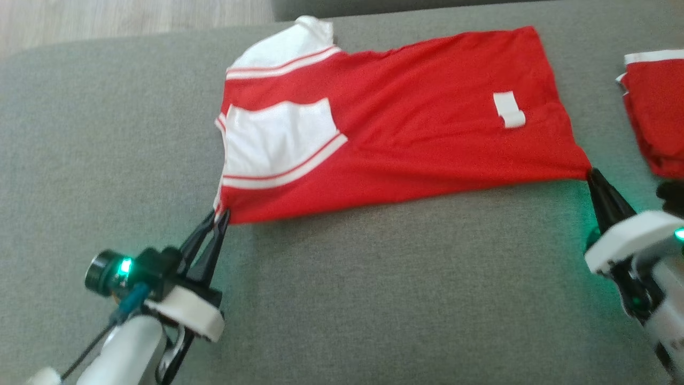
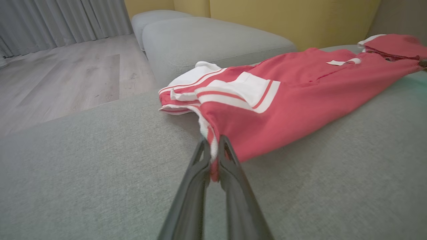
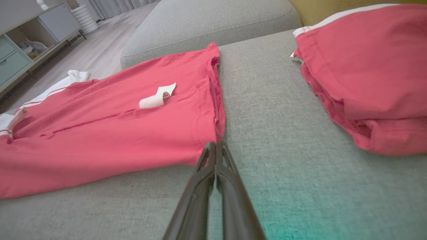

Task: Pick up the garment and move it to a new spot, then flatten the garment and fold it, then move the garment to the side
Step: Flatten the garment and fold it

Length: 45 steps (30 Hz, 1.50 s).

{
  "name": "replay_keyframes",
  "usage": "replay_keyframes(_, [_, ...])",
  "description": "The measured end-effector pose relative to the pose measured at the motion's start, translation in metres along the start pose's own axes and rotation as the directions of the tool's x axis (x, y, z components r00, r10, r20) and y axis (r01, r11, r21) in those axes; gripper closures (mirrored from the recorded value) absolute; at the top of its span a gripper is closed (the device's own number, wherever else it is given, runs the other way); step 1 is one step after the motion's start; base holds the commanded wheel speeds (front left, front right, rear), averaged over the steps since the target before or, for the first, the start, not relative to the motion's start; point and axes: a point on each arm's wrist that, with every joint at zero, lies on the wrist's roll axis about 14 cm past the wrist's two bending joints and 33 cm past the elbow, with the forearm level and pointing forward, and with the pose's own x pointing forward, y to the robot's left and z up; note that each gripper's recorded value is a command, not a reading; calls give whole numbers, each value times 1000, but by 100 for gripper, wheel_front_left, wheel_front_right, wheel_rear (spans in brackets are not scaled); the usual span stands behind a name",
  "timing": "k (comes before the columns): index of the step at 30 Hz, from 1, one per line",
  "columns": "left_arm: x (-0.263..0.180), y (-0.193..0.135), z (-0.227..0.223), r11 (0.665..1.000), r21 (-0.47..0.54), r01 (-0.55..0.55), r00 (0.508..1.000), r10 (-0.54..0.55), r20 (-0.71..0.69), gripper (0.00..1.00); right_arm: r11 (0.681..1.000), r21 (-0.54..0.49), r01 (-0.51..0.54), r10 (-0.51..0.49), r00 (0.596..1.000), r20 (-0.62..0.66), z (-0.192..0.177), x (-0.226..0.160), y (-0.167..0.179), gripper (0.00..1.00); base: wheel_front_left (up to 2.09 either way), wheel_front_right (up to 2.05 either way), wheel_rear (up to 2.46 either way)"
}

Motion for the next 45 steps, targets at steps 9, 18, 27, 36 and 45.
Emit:
replay_keyframes(9, [-31, -22, -4, 998, 10, 63, 998, -63, 8, 100, 1000, -1, -7, 7, 1000, -13, -14, -47, -16, 100, 0, 0, 0])
replay_keyframes(18, [-59, -34, -5, 997, -10, 77, 997, -77, 24, 100, 999, 39, 8, -7, 999, -42, -37, -100, -32, 100, 0, 0, 0])
replay_keyframes(27, [-74, -38, -28, 995, -65, 71, 996, -74, -54, 0, 998, 43, 38, -35, 997, -64, -47, -129, -42, 0, 0, 0, 0])
replay_keyframes(36, [-6, -18, 55, 981, 109, 163, 985, -168, 37, 0, 1000, -2, -19, 19, 998, 63, -7, -104, -16, 0, 0, 0, 0])
replay_keyframes(45, [112, -13, 124, 948, 100, 303, 947, -288, -145, 0, 996, -43, -72, 75, 995, 67, 10, -61, 7, 0, 0, 0, 0])
